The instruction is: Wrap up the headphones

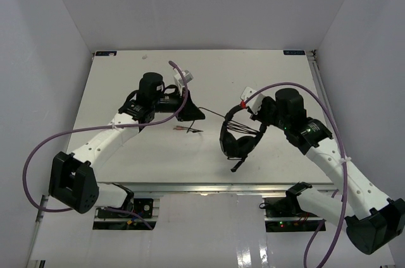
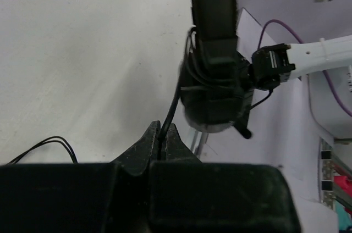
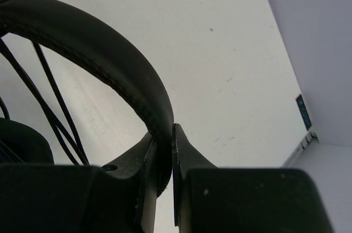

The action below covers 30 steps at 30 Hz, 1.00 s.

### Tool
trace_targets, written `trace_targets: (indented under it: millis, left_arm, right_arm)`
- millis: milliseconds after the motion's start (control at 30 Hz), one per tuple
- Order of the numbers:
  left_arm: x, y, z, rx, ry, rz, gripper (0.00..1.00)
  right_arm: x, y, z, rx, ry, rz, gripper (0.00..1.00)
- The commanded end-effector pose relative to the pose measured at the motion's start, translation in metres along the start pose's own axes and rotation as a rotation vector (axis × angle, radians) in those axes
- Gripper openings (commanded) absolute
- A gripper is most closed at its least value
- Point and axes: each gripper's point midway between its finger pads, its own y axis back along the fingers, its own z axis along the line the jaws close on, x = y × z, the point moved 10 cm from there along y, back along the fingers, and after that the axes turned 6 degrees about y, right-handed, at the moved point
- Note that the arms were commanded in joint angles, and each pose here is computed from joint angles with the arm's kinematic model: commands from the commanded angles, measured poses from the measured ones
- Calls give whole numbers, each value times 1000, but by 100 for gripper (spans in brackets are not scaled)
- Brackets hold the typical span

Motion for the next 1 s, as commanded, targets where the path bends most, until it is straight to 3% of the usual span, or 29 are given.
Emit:
trace_targets:
  millis: [0, 267, 467, 567, 733, 967]
  left_arm:
    - [-19, 22, -41, 130, 62, -32, 0]
    - [-35, 13, -76, 258, 161, -37, 0]
    - [-35, -13, -90, 269, 253, -83, 4]
    - [-34, -31, -92, 219, 323, -153, 9]
    - [-35, -52, -93, 137, 363, -268, 20]
    - [-18, -88, -94, -9, 201, -300, 44]
  right_arm:
    - [-1, -9, -18, 317, -52, 90, 8]
    - [-21, -37, -25, 531, -131, 105, 8]
    - [-37, -59, -35, 629, -321, 68, 8]
    - [-49, -70, -44, 662, -443, 73, 8]
    - [-60, -77, -44, 574, -524, 68, 8]
    - [-72, -73, -50, 500, -612, 16, 8]
